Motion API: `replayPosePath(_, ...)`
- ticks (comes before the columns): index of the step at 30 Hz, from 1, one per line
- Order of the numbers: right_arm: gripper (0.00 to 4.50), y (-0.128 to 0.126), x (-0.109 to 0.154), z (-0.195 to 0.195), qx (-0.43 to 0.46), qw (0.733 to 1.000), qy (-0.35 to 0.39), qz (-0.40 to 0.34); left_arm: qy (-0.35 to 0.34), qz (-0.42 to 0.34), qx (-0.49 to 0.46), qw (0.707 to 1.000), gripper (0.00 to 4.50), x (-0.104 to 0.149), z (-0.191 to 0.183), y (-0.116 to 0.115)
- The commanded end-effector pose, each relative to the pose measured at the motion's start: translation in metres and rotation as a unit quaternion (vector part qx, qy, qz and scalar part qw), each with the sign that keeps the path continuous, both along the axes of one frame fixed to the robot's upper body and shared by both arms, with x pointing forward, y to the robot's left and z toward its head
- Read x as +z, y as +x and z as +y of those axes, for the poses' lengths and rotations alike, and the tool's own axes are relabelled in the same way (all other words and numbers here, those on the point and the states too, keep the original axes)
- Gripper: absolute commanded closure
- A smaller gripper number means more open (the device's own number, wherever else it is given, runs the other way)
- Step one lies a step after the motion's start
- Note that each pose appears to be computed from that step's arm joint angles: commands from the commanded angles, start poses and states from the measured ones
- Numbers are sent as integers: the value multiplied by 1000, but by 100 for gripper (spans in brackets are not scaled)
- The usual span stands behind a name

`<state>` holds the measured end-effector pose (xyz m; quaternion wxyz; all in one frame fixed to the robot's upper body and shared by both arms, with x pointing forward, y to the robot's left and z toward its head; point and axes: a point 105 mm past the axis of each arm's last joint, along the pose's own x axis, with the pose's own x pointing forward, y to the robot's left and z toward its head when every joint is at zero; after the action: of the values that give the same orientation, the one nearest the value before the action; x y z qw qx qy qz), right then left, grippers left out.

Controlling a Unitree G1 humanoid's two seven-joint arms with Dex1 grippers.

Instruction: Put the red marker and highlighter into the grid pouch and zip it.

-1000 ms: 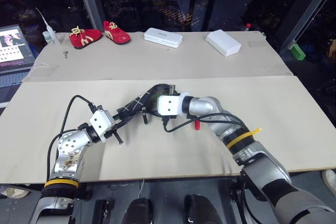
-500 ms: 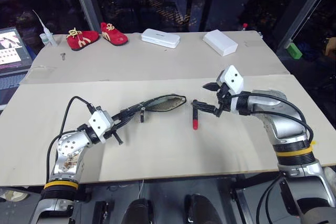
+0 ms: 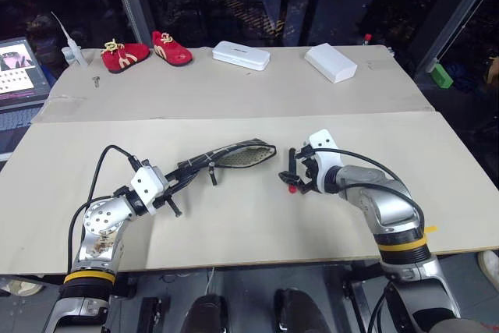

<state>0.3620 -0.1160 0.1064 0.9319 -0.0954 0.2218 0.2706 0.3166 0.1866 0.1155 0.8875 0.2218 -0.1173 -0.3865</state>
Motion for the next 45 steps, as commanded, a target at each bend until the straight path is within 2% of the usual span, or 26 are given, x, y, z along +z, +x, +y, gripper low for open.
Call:
replayPosePath(1, 5, 1, -3, 3, -11, 1000, -5, -3, 0, -24, 1, 1000, 450, 11, 0, 0)
replayPosePath(3, 5, 1, -16, 0, -23, 999, -25, 4, -1, -25, 3, 1000, 450, 11, 1, 0)
replayPosePath(4, 56, 1, -21, -2, -30, 999, -33, 6, -1, -25, 3, 1000, 450, 11, 1, 1)
replayPosePath(7, 136, 3, -28, -12, -49, 998, -42, 9, -2, -26, 4, 1000, 450, 12, 0, 0)
replayPosePath(8, 183, 4, -29, -15, -54, 998, -41, 8, -3, -27, 4, 1000, 450, 12, 0, 0)
replayPosePath(12, 317, 4, -30, -22, -62, 997, -44, 4, -3, -29, 4, 1000, 450, 12, -1, 0)
replayPosePath(14, 378, 4, -28, -24, -65, 997, -43, 0, -3, -30, 4, 1000, 450, 12, -1, 0)
replayPosePath(15, 391, 5, -27, -25, -65, 997, -44, -2, -3, -30, 3, 1000, 450, 12, -1, 0)
replayPosePath(18, 391, 6, -22, -27, -61, 997, -50, -16, -3, -31, 2, 999, 450, 13, -1, 1)
replayPosePath(19, 391, 10, -12, -25, -55, 997, -46, -41, -3, -31, 2, 999, 450, 13, -1, 1)
replayPosePath(21, 391, 21, 22, -28, -41, 990, -61, -122, -3, -31, -1, 1000, 450, 13, -2, 2)
replayPosePath(25, 391, 28, 98, -32, -5, 964, -39, -264, -2, -29, -3, 1000, 450, 12, -2, 2)
replayPosePath(27, 391, 23, 125, -30, 29, 947, -42, -319, -2, -28, -4, 1000, 450, 12, -2, 3)
replayPosePath(29, 391, 7, 140, -18, 104, 923, -65, -364, -2, -28, -4, 1000, 450, 12, -2, 3)
replayPosePath(31, 391, -14, 135, -3, 203, 895, -113, -381, -1, -27, -6, 1000, 450, 11, -3, 3)
replayPosePath(34, 391, -28, 102, 3, 296, 857, -219, -361, -2, -26, -7, 1000, 450, 11, -3, 4)
replayPosePath(40, 391, -28, 90, 16, 328, 825, -254, -385, -2, -27, -10, 1000, 450, 11, -5, 3)
replayPosePath(45, 391, -23, 81, 26, 339, 813, -268, -389, -2, -27, -14, 1000, 450, 11, -8, 1)
